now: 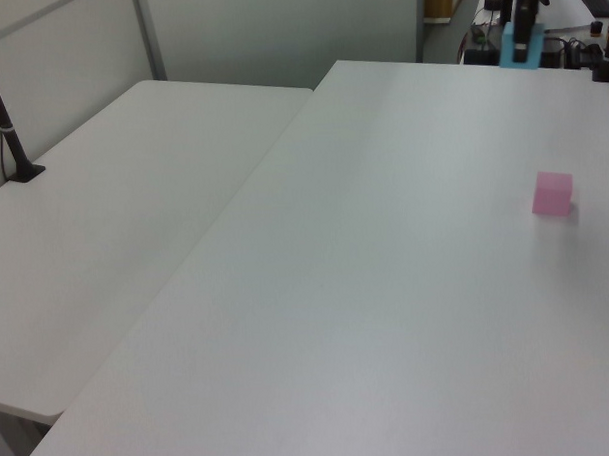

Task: Put blue cube on pink cube
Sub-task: 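Carry the light-blue cube over the pink cube and lower it on top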

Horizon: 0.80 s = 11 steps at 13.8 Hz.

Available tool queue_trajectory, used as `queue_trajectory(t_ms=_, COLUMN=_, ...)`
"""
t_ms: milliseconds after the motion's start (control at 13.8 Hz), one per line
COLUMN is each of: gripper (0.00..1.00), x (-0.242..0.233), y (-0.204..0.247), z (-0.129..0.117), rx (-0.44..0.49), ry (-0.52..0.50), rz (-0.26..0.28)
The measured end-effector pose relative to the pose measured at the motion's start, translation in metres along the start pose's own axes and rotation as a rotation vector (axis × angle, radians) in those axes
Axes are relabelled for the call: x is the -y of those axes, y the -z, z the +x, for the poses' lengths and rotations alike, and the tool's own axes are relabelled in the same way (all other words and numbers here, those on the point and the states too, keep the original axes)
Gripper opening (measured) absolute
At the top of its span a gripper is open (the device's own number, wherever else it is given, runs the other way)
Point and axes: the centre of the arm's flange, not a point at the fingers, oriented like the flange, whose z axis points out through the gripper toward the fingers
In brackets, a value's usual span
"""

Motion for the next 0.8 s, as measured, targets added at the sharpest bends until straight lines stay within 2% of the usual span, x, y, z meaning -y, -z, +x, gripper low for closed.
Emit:
queue_trajectory(t_ms=290, gripper=0.61, x=0.005, y=-0.018, z=-0.049, rx=0.015, ry=0.005, rz=0.011)
queue_trajectory(t_ms=507, gripper=0.61, x=0.008, y=-0.043, z=-0.057, rx=0.025, ry=0.01, rz=0.014)
queue_trajectory(t_ms=797, gripper=0.61, x=0.013, y=-0.117, z=-0.06, rx=0.006, ry=0.022, rz=0.008)
